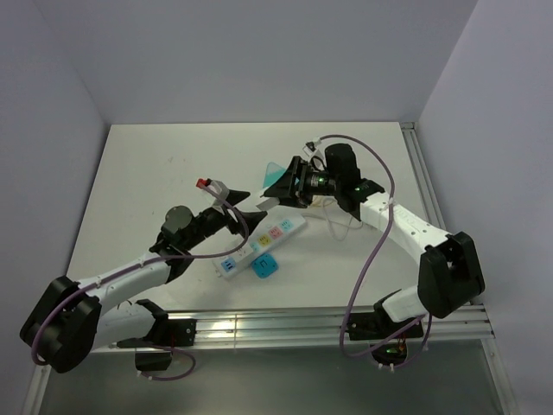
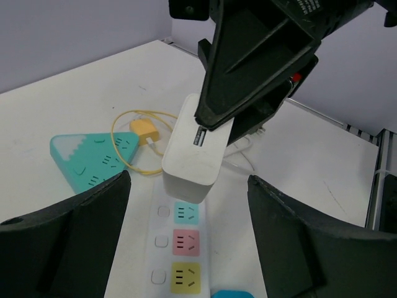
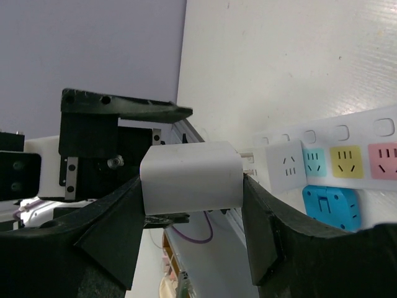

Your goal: Insert the plug

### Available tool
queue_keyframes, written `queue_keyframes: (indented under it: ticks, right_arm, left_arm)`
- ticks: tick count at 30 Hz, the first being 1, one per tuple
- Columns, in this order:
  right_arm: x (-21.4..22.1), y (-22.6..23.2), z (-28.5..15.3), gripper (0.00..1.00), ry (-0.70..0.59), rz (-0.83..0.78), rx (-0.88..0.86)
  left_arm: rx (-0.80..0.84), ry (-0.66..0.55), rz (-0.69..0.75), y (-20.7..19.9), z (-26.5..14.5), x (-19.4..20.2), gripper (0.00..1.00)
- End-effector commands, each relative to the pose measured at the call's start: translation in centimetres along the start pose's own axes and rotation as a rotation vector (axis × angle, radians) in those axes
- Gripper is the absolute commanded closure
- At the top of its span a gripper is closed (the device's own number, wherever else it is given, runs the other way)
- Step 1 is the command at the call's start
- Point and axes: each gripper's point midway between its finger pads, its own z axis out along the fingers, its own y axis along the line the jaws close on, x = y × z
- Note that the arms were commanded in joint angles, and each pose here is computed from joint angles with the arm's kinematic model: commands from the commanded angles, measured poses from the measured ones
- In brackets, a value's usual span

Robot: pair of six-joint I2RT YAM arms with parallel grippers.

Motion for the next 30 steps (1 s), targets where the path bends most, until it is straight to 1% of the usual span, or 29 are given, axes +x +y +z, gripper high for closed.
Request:
queue_keyframes:
  ticks: [1,4,6,9,10,12,15,16,17,18,19,20,23,28,30]
  right_arm:
    - [-0.8,3.2,0.0,0.48,-0.011,-0.051,-0.099]
    - [-0.5,3.6,0.1,0.48,-0.002,-0.048,-0.120]
    - [-0.5,3.8,0.2,0.48,0.005,-0.047,-0.126]
    - [-0.2,3.9,0.3,0.48,0.015,-0.037,-0.140]
    - [0.0,3.9,0.2,0.48,0.018,-0.035,-0.144]
    - [0.1,4.0,0.3,0.48,0.021,-0.035,-0.151]
    - [0.3,3.7,0.5,0.48,0.036,-0.036,-0.147]
    - [0.2,3.7,0.5,0.47,0.036,-0.036,-0.147]
    - [0.3,3.5,0.6,0.46,0.040,-0.038,-0.146]
    - [0.4,3.3,0.7,0.40,0.043,-0.040,-0.146]
    - [0.5,3.3,0.7,0.37,0.047,-0.044,-0.150]
    - [0.6,3.1,0.7,0.30,0.050,-0.049,-0.149]
    - [0.7,2.8,0.7,0.24,0.050,-0.067,-0.147]
    - [0.9,2.8,0.8,0.26,0.060,-0.068,-0.156]
    - [0.9,2.7,0.7,0.14,0.065,-0.077,-0.145]
  left_arm:
    - [0.076,-0.065,0.078,-1.4,-0.1,-1.8,0.19]
    - [0.110,-0.041,0.077,-1.7,0.5,-1.4,0.24]
    - [0.135,-0.047,0.085,-2.0,0.7,-1.3,0.25]
    - [0.130,-0.038,0.085,-1.7,1.0,-0.8,0.29]
    - [0.130,-0.030,0.085,-1.7,1.1,-0.6,0.35]
    - [0.131,-0.007,0.085,-1.5,1.5,-0.3,0.42]
    - [0.122,-0.003,0.092,-1.2,1.8,-0.3,0.64]
    - [0.114,-0.007,0.088,-1.1,1.8,-0.4,0.77]
    - [0.111,-0.008,0.089,-1.1,1.7,-0.5,0.81]
    - [0.110,0.002,0.089,-1.1,1.7,-0.3,0.91]
    - [0.128,0.004,0.095,-1.4,1.7,-0.5,0.94]
    - [0.139,0.015,0.103,-1.5,1.6,-0.3,0.98]
    - [0.163,0.036,0.109,-1.9,1.5,-0.1,1.00]
    - [0.180,0.023,0.101,-2.4,1.1,-0.1,1.00]
    - [0.180,0.037,0.098,-2.3,1.1,0.1,1.00]
